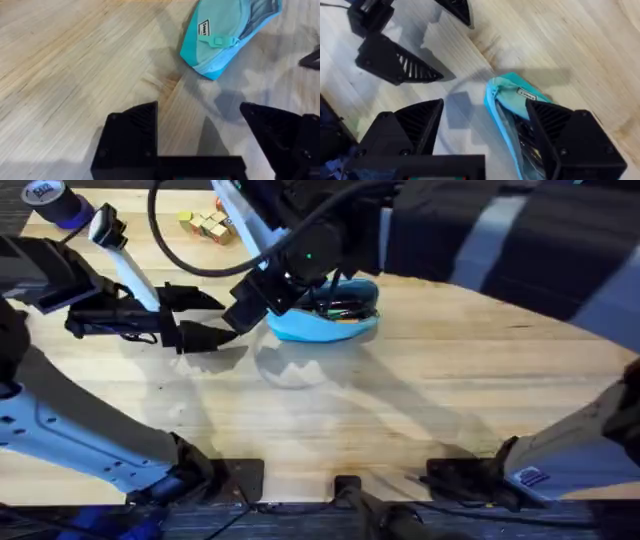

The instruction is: Unzip the bag, pick up the pens from the table one at a time and place them inside, then zip the bag closed.

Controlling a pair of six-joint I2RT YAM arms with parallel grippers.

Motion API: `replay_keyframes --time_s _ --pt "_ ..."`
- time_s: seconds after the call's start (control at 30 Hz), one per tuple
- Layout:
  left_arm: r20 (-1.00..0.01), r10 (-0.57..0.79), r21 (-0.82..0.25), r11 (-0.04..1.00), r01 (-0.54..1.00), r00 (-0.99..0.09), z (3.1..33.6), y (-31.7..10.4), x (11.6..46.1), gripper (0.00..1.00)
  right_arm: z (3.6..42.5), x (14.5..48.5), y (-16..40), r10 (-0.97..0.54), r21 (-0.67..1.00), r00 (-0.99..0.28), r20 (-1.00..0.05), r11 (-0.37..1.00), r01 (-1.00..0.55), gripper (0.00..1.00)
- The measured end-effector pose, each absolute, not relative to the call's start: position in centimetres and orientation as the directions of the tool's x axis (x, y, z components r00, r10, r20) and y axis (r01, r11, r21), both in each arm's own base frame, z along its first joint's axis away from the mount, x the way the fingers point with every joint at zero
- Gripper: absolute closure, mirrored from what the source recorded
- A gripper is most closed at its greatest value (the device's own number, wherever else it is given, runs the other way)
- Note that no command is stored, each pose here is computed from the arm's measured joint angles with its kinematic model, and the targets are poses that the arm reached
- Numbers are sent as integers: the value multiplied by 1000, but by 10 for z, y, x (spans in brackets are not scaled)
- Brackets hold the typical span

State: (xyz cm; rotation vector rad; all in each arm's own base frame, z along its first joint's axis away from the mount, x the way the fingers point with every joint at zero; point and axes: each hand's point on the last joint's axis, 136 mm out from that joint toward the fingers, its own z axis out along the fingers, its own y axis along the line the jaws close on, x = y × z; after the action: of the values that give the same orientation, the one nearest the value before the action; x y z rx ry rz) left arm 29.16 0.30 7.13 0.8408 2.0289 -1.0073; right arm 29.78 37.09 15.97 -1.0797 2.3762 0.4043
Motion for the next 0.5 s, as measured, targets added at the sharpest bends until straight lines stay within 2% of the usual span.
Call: replay_keyframes --time_s 0.23,0.5 --pt "-811 234 -381 484 787 -537 71 3 292 7 137 303 379 -626 68 -572 -530 641 -765 5" --pt "-811 234 -381 484 787 -537 71 3 292 7 128 308 385 -621 70 -572 -535 643 -763 6"
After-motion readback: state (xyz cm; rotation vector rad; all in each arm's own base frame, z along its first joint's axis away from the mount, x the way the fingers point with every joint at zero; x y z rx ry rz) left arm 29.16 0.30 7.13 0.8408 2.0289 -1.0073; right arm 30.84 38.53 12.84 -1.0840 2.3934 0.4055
